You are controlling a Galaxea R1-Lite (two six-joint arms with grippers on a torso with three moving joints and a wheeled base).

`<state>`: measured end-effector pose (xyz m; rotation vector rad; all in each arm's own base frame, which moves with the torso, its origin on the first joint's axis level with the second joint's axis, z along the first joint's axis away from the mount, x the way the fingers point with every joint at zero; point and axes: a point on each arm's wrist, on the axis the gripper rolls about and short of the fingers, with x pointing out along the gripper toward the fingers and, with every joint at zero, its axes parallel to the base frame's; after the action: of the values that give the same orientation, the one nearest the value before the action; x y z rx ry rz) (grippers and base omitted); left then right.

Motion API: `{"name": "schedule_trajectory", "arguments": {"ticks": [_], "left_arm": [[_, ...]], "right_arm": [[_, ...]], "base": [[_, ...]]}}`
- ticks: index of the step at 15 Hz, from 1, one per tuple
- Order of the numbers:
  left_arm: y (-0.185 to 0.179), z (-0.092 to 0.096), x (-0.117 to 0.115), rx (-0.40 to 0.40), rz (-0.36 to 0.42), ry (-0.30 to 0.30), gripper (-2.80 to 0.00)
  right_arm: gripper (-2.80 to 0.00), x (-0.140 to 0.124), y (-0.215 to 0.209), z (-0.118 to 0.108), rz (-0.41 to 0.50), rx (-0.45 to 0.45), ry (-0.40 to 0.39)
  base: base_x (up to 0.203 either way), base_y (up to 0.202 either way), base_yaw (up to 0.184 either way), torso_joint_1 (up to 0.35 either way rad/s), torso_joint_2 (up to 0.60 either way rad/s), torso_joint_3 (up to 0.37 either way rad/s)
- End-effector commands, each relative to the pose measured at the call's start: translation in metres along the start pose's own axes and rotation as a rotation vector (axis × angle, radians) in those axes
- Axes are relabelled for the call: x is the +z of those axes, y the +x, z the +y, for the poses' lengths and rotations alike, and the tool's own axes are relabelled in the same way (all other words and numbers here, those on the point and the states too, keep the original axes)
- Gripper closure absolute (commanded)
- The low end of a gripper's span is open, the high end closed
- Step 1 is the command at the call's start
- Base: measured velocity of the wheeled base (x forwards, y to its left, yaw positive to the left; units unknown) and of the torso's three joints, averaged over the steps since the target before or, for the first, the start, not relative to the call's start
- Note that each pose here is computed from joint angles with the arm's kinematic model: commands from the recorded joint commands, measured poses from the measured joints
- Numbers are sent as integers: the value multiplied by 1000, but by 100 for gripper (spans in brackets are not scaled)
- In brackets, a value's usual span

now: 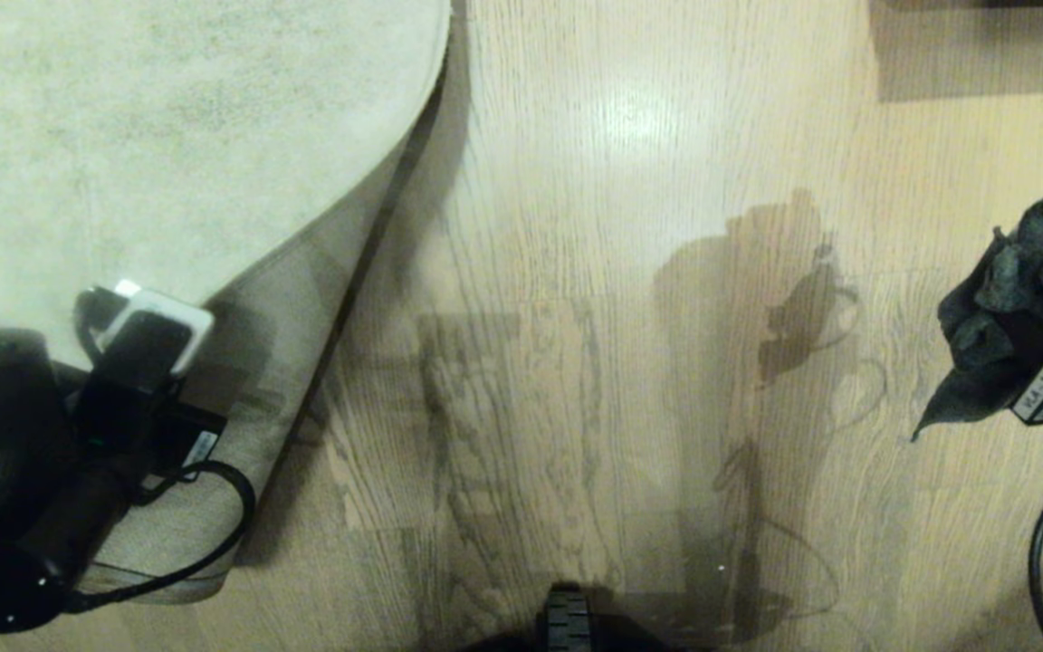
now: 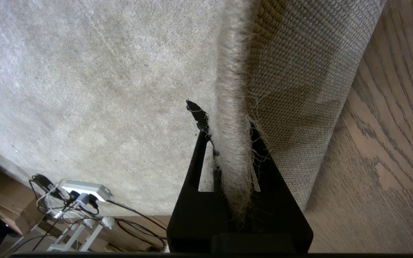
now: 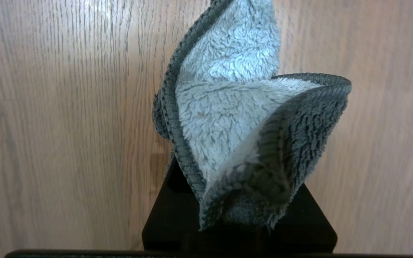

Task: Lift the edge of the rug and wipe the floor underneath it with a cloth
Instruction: Lay down the carpet

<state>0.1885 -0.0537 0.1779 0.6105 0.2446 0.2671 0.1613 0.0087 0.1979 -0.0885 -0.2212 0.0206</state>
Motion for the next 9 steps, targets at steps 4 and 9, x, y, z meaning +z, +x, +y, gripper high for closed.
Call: {"name": "schedule_trajectory", "arguments": {"ticks": [4,9], "left_arm": [[1,-1,0,3,4,5,0],[2,0,2,6,-1,0,0]], "right_arm": [[0,-3,-55,-6,-38,-45,16],[0,-7,-90,-5,-46,-52,27]], "base": [[0,0,0,0,0,0],[0,0,0,0,0,0]]}}
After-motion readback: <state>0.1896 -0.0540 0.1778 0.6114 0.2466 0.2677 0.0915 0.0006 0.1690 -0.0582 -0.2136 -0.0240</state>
